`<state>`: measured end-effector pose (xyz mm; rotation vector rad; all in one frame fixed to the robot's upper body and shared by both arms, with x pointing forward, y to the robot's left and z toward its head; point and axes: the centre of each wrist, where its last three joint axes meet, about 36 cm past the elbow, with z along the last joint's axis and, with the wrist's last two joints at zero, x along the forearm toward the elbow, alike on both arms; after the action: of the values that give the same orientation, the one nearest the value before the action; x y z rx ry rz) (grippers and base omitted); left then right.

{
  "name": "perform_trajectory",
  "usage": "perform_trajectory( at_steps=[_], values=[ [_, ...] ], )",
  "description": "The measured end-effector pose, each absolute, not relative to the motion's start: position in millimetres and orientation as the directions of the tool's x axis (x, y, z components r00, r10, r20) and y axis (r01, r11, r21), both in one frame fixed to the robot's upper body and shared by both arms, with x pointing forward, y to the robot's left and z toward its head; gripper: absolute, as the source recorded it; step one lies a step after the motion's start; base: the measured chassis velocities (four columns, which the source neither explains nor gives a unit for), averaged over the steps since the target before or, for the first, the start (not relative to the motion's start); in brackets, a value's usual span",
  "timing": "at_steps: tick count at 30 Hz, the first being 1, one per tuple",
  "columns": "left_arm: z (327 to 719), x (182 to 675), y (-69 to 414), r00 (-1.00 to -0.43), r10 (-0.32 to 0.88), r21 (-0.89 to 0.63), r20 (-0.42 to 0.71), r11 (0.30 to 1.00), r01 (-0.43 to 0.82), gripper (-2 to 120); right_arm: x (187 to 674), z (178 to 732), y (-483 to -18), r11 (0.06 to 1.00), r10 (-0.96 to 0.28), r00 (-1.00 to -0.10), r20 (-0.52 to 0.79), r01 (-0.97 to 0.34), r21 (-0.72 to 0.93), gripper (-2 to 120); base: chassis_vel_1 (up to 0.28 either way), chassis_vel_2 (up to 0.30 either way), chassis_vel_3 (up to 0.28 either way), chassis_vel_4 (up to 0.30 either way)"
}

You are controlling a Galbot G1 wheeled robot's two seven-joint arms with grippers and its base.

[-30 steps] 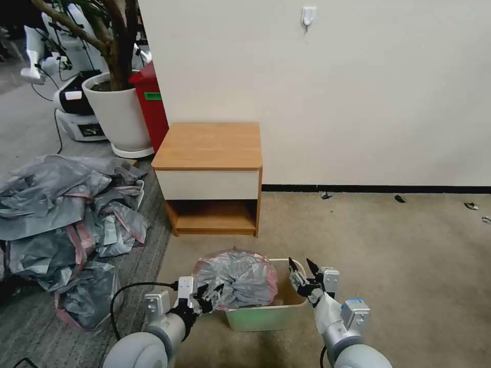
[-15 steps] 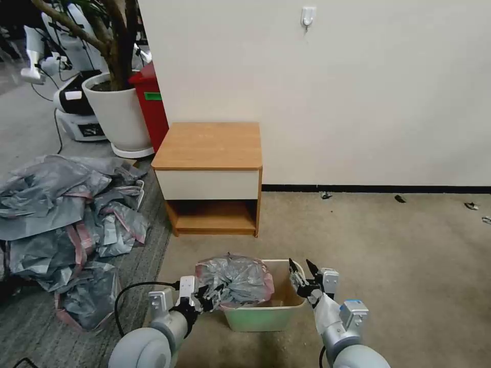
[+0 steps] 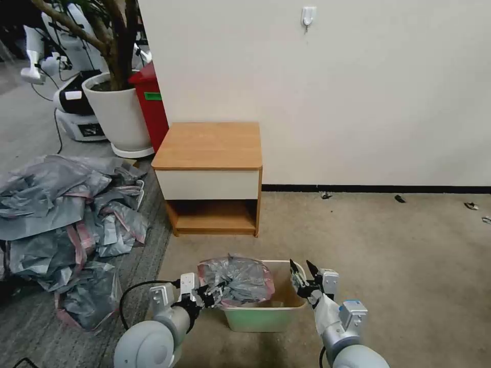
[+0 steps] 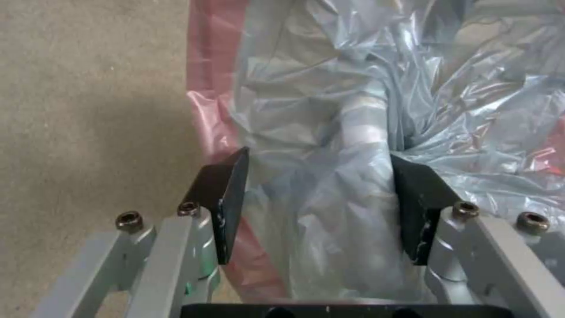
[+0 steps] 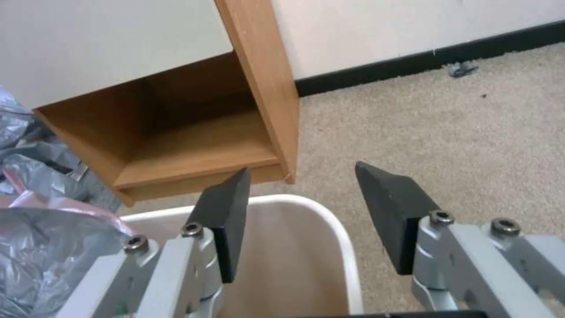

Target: Pick up the garbage bag from the table and place it over the trash can.

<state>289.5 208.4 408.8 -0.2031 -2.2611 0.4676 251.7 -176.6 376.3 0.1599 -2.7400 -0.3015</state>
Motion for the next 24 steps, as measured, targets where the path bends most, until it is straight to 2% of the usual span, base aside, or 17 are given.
perform_trajectory(
  at_steps=[24],
  values=[
    [410.4,297.0,207.0,-0.649,0.301,-0.370,0.699,0.929,0.032,55,247.9,372.2,-170.3,0.973,-0.140,-0.926,0.351,-0.063,0.221,46,0.000,0.000,0.000,0.000]
  ],
)
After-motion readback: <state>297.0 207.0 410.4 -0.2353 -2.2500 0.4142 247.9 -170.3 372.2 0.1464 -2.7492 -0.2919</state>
